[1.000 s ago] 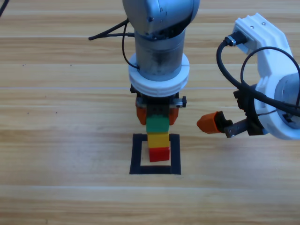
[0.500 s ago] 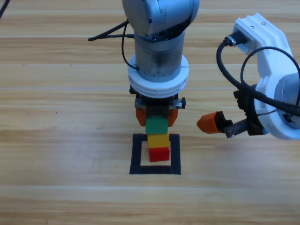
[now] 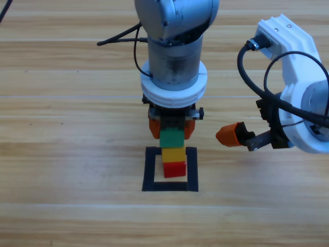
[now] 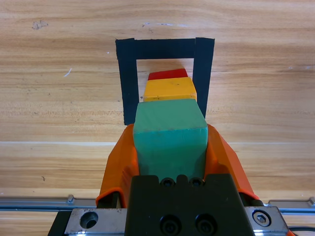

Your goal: Stack the blocks in the rectangular block: red at the bottom, yellow in the middle, green on top

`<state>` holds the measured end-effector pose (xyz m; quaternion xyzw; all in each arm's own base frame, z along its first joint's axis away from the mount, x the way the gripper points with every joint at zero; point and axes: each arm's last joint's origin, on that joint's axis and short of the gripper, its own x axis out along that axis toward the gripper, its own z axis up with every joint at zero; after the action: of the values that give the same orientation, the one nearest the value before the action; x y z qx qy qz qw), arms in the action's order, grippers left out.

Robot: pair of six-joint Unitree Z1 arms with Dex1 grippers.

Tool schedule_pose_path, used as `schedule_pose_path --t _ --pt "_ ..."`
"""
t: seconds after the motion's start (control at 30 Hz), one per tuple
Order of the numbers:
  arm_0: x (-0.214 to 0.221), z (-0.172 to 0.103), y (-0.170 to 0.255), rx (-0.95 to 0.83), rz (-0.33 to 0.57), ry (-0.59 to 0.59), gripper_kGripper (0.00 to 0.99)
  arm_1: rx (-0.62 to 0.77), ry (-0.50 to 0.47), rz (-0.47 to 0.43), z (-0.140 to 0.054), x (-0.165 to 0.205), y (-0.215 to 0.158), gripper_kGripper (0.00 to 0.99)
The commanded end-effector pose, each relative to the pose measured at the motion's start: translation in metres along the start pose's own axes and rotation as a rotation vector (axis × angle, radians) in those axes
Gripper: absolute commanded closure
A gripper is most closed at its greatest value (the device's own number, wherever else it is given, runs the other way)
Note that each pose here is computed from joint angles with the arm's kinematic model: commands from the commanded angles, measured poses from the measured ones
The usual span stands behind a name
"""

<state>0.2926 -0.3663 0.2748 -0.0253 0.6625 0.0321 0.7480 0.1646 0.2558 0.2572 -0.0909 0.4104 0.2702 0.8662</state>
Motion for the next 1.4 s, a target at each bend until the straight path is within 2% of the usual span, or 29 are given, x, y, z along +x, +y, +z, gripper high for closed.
schedule_pose_path --t 0.03,0.67,0.73,0.77,0.8,0.83,1.23,1.4 --pt "0.029 -0.007 -0.013 0.023 0.05 0.04 0.99 0.026 -0.002 -0.018 -0.003 0.009 -0.007 0.0" --pt "0.032 -0.006 -0.016 0.023 0.048 0.037 0.984 0.026 -0.002 -0.018 -0.003 0.01 -0.007 0.0" --pt "0.029 -0.005 -0.017 0.022 0.04 0.03 0.527 0.026 -0.002 -0.018 -0.003 0.01 -0.007 0.0" --pt "0.028 -0.006 -0.017 0.022 0.038 0.029 0.2 0.026 -0.002 -0.018 -0.003 0.01 -0.007 0.0" --pt "0.028 -0.006 -0.017 0.022 0.038 0.029 0.083 0.026 -0.001 -0.016 -0.003 0.01 -0.007 0.0" --pt "0.027 -0.005 -0.017 0.02 0.036 0.028 0.01 0.026 -0.001 -0.016 -0.003 0.01 -0.007 0.0" --pt "0.012 -0.007 -0.01 0.018 0.024 0.013 0.0 0.026 0.0 -0.017 -0.003 0.01 -0.007 0.0" --pt "-0.014 -0.009 0.001 0.024 -0.009 -0.023 0.0 0.025 0.003 -0.018 -0.003 0.012 -0.007 0.0"
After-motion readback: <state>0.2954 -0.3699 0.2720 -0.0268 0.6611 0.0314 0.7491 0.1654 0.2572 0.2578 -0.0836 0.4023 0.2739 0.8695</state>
